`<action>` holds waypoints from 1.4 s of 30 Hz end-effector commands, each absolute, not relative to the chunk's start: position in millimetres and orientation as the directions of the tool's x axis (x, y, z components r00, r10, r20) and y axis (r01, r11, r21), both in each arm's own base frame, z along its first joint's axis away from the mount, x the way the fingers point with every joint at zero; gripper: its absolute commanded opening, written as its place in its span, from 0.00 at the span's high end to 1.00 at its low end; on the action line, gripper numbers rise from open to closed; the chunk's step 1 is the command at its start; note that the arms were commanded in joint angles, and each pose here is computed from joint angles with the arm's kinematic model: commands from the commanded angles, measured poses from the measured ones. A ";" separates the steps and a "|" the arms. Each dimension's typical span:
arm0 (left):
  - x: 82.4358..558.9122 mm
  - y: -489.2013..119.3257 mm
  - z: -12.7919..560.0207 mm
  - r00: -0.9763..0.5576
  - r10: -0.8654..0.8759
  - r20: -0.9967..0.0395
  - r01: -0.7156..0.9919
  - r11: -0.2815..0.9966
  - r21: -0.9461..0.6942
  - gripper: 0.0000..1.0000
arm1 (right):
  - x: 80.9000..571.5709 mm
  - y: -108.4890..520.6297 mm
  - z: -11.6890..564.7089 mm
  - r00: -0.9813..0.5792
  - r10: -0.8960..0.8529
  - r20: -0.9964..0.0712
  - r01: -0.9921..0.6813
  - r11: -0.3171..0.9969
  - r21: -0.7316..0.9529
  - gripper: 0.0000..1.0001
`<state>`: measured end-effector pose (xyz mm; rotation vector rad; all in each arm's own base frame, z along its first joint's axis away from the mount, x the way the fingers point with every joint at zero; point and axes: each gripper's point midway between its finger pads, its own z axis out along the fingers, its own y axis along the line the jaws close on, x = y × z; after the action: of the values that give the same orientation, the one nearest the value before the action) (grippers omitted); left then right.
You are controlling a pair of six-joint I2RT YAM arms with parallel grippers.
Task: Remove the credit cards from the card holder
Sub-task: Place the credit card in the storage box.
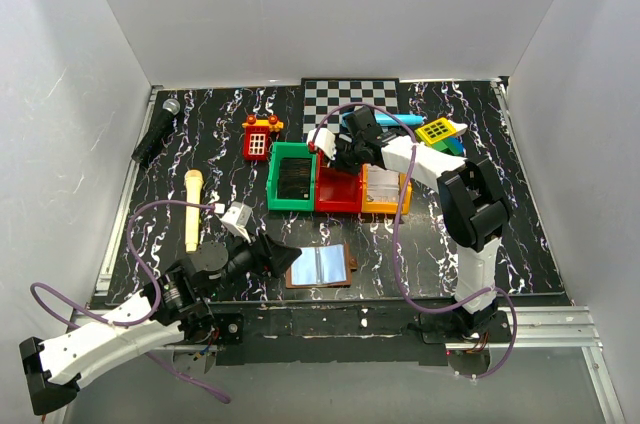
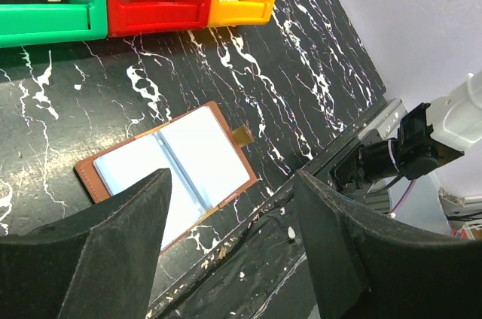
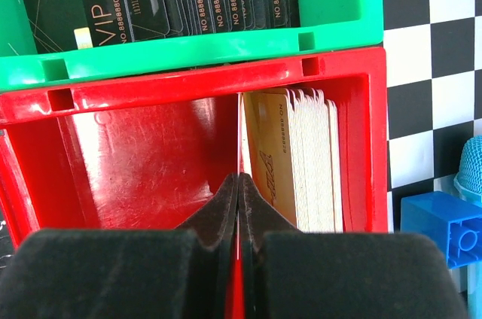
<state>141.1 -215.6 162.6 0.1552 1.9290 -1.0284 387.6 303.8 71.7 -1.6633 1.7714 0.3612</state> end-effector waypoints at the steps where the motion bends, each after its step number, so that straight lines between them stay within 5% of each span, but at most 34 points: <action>1: 141.7 -216.8 160.4 -0.566 -0.272 -0.778 0.494 0.643 -0.585 0.35 | 404.6 308.0 81.3 0.036 -0.760 -0.649 -0.943 0.189 -0.274 0.94; 42: 139.2 -219.7 160.9 -0.578 -0.274 -0.769 0.499 0.628 -0.598 0.35 | 450.7 302.4 165.5 0.035 -0.724 -0.689 -0.811 0.382 -0.443 0.72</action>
<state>139.0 -219.8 164.4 0.1699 1.9216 -1.0553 429.6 296.7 100.5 -1.4879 1.8146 0.1645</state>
